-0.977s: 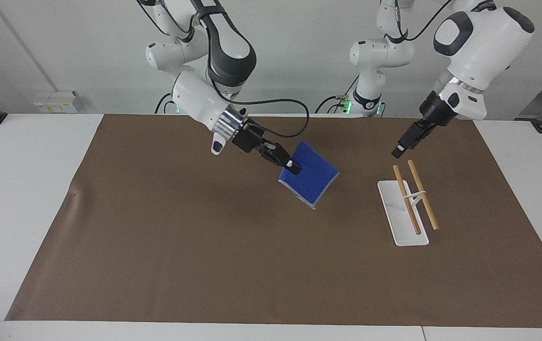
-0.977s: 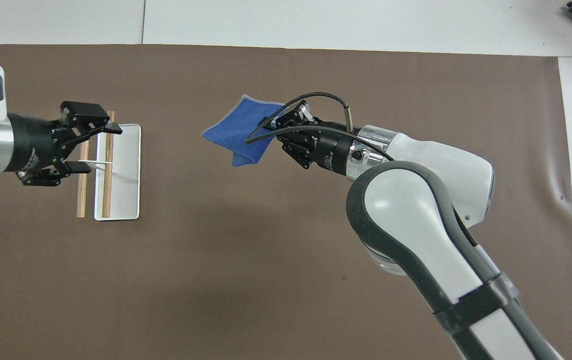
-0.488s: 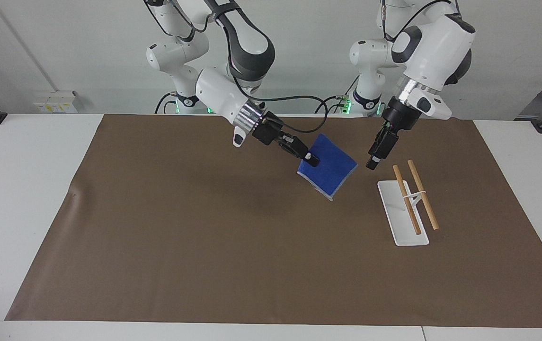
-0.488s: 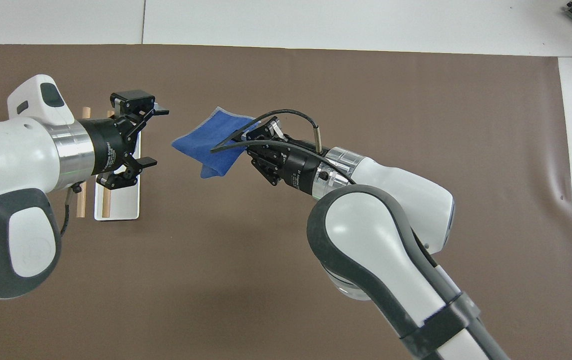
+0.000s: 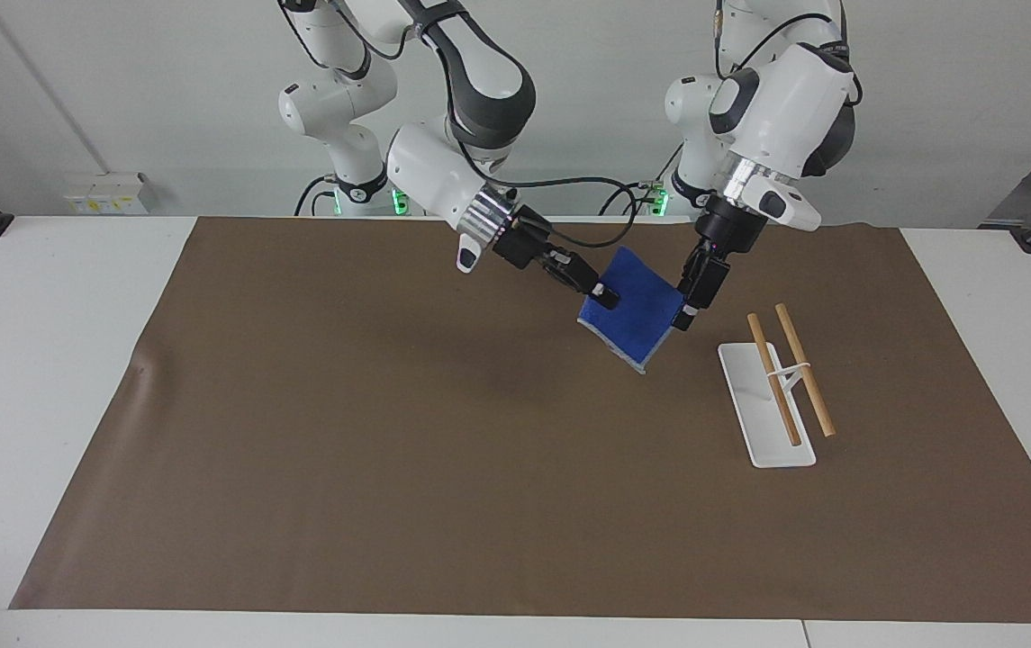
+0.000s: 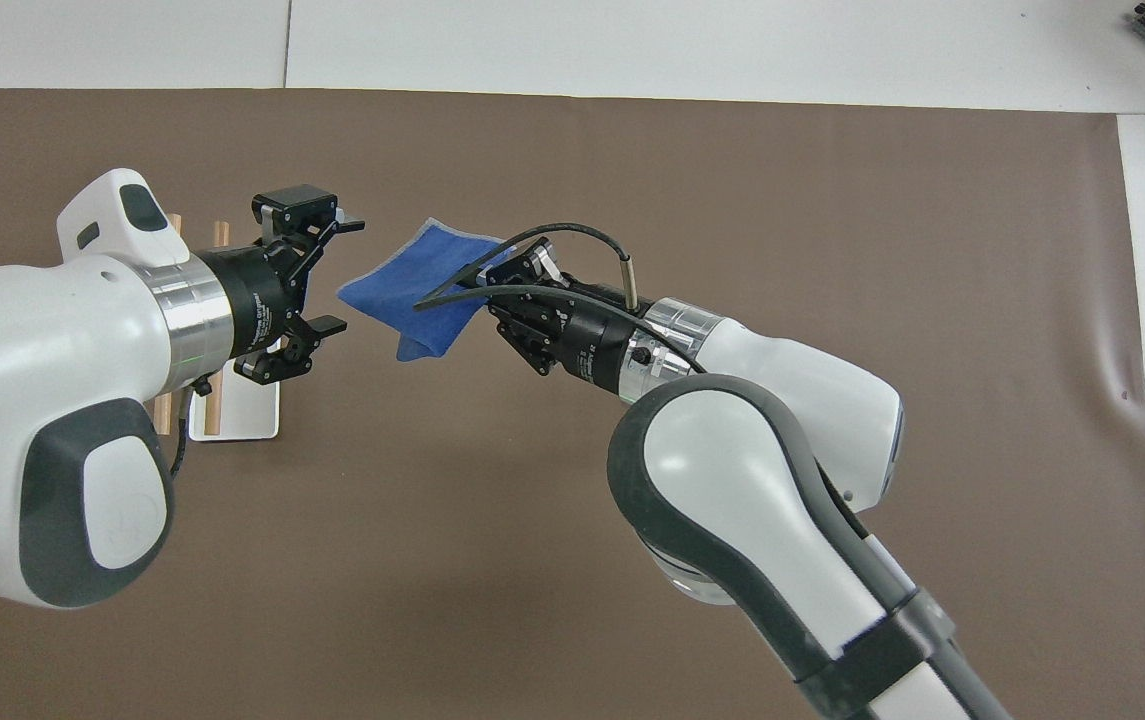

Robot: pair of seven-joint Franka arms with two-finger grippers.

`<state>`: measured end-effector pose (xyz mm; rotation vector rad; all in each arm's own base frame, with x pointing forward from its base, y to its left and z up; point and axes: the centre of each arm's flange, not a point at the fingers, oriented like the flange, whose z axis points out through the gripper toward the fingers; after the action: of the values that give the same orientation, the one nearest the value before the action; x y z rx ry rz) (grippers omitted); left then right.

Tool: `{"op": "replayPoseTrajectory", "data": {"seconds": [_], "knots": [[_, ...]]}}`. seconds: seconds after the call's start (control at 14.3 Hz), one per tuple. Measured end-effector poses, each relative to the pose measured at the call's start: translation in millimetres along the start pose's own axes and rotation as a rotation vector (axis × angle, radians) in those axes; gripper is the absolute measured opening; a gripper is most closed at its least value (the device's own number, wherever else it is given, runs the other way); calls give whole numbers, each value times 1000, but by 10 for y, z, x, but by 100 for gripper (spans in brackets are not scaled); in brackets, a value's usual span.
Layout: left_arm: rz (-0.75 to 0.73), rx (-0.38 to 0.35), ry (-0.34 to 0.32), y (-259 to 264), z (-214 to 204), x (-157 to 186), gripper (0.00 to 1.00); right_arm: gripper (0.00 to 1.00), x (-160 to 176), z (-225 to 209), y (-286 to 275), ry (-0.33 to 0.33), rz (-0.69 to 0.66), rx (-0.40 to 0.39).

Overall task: Right arm passes towel to left arm to hang
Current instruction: 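Carry the towel toward the left gripper while the left gripper reaches it, then grasp the towel with the left gripper and open the right gripper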

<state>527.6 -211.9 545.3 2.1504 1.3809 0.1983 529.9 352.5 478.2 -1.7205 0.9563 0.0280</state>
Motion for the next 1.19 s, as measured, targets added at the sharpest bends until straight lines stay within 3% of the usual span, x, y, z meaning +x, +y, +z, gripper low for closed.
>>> {"op": "replayPoseTrajectory", "data": {"seconds": [0.14,0.42,0.49,0.56,0.77,1.19], "knots": [[1,-3,0,2,1,-9,95,4,-45,22,14,-6,-2,-3],[12,1,-5,-8,22,-63,44,4,-107,45,38,3,2,1],[22,3,-6,-11,27,-75,34,4,-131,55,50,3,7,3],[44,3,-6,-15,31,-73,34,4,-138,59,53,1,8,3],[157,20,-8,-56,64,-45,2,4,-133,56,52,2,9,3],[164,38,1,-122,73,170,2,4,-120,90,88,3,11,-4]]}}
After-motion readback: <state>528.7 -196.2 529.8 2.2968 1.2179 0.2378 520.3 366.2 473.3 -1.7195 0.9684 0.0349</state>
